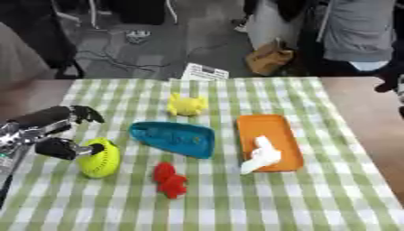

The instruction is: Pick up objects on the table and place them in the box.

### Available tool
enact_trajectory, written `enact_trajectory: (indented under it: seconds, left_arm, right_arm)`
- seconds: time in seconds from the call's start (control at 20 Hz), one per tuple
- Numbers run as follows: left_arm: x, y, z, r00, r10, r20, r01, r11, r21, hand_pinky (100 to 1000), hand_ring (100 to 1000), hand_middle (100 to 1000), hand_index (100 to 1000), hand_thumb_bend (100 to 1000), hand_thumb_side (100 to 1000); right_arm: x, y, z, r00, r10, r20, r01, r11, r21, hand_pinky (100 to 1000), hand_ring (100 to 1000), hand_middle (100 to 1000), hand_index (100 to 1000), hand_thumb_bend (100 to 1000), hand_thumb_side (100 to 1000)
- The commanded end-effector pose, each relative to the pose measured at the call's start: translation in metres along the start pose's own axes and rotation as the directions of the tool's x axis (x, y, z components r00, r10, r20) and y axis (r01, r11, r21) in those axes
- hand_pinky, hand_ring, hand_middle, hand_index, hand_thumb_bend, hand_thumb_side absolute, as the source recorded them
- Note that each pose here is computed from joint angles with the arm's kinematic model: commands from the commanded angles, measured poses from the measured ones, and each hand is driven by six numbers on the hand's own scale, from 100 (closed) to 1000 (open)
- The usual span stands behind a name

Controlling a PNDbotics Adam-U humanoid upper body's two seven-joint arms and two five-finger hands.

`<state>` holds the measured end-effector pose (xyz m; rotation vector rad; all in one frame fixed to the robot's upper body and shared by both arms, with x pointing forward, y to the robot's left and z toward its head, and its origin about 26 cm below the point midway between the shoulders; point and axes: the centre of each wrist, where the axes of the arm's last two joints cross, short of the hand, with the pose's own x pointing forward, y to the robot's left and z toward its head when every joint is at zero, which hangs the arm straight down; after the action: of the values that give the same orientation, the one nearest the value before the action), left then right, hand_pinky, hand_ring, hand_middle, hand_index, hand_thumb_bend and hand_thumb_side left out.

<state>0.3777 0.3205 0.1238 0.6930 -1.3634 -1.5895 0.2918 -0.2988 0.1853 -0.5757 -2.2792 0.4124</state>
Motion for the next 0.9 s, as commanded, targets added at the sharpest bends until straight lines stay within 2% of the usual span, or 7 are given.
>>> enact_trajectory:
  seconds: [0.05,0.7,0.75,0.8,0.85,0.9]
  left_arm:
    - [-0.004,0.003,-0.002,0.999,-0.045,-0.030,0.045,0.999,0.007,777,838,845,896,538,707]
    - [-0.007,-0.038,-0.020,0.990,-0.134,-0.041,0.130,0.987,-0.094,773,839,851,886,616,718]
    - [-0.007,-0.040,-0.021,0.990,-0.138,-0.037,0.134,0.986,-0.103,736,812,835,877,611,683]
    - [-0.007,-0.041,-0.021,0.989,-0.144,-0.033,0.140,0.983,-0.116,736,812,835,877,611,683]
    - [-0.007,-0.042,-0.022,0.988,-0.149,-0.029,0.145,0.981,-0.126,697,776,808,860,594,626]
    - [-0.007,-0.043,-0.022,0.988,-0.155,-0.026,0.150,0.979,-0.141,679,763,800,855,587,607]
  right_arm:
    - [0.007,-0.003,-0.004,0.999,0.008,0.034,-0.008,1.000,0.001,513,581,734,738,100,676]
    - [0.007,-0.003,-0.004,0.999,0.007,0.035,-0.007,1.000,0.002,513,580,734,738,100,677]
    - [0.007,-0.003,-0.004,0.999,0.007,0.034,-0.007,1.000,0.002,513,580,734,738,100,677]
    - [0.007,-0.003,-0.004,0.999,0.007,0.034,-0.007,1.000,0.003,513,580,734,738,100,677]
    - [0.007,-0.003,-0.004,0.999,0.007,0.034,-0.007,1.000,0.003,513,581,734,738,100,678]
    - [0.007,-0.003,-0.004,0.999,0.007,0.034,-0.007,1.000,0.003,513,581,734,738,100,678]
